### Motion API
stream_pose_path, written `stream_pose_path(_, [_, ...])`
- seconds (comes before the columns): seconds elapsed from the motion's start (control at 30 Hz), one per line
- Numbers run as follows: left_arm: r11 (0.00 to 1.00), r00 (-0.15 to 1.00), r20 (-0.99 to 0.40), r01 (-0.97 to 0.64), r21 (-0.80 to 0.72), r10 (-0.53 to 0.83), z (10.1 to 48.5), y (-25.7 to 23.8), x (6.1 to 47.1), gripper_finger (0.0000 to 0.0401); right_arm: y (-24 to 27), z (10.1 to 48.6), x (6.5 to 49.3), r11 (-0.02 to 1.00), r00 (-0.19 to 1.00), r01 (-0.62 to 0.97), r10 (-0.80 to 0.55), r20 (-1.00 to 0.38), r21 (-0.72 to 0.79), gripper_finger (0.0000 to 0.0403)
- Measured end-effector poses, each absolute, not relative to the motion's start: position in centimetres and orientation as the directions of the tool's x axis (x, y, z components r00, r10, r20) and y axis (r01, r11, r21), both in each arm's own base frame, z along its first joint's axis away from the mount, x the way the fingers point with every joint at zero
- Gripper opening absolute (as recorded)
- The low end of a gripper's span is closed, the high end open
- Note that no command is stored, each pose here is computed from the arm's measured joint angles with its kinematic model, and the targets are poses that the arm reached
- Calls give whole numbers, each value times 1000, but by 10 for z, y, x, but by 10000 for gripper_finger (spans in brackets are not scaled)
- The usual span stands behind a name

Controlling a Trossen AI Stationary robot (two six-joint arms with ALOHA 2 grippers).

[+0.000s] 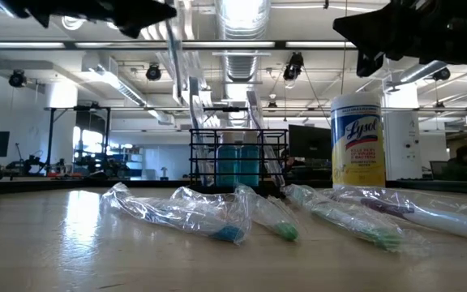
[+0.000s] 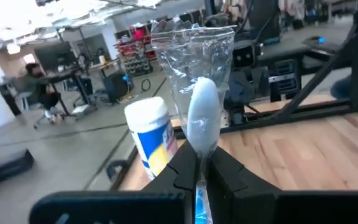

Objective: Pick & Place toothbrushing station
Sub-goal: Put the right blue toothbrush into the black wire organizer

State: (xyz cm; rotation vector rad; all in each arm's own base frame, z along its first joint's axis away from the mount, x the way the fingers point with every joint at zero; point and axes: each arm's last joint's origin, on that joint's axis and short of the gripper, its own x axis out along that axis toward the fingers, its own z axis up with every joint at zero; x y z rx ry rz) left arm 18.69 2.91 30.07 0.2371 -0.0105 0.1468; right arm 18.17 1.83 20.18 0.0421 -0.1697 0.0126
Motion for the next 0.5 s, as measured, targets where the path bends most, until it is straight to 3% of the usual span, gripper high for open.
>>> stream_pose_path(0.2, [980, 989, 104, -122, 156, 107, 268, 30, 194, 15, 18, 202, 182, 999, 985, -14, 8, 170, 33, 8])
stream_pose_path(0.5, [984, 994, 18, -112, 136, 111, 253, 35, 217, 15, 18, 202, 182, 1000, 985, -12, 8, 170, 18, 8])
